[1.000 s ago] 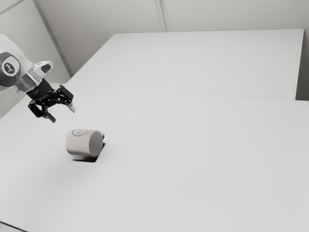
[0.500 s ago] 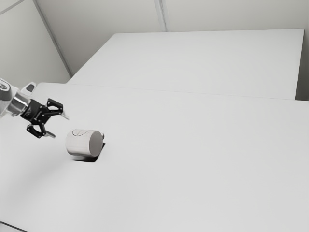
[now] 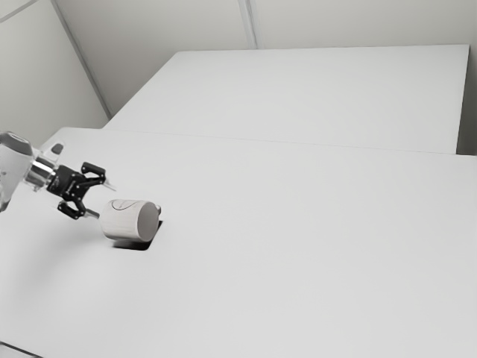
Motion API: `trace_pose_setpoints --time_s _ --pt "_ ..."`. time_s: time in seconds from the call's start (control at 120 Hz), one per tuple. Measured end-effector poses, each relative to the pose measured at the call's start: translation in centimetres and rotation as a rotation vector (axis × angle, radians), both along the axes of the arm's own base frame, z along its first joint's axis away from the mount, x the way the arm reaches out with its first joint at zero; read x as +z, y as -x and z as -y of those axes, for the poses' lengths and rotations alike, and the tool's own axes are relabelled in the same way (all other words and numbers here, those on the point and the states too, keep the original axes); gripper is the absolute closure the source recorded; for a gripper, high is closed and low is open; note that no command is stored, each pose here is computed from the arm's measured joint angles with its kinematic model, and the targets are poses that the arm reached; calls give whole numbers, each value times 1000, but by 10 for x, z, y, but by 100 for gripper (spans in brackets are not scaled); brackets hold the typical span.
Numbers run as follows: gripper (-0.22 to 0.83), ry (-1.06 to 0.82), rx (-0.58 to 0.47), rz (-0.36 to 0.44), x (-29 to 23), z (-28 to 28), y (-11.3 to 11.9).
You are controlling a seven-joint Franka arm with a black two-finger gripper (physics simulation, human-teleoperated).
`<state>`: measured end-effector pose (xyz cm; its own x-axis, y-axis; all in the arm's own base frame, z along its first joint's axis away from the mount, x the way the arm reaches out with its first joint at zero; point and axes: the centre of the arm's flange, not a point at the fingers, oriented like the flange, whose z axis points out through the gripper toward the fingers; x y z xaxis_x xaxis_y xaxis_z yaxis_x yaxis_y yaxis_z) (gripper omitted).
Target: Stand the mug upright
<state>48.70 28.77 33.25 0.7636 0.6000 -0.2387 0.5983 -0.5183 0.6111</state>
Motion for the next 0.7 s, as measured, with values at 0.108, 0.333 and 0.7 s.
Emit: trace_pose_setpoints --time_s 0.108,0.333,0.7 --pt "0 45 -36 20 -16 3 -4" --pt "0 124 -90 95 -33 12 -10" --pt "19 209 -165 188 -43 19 -6"
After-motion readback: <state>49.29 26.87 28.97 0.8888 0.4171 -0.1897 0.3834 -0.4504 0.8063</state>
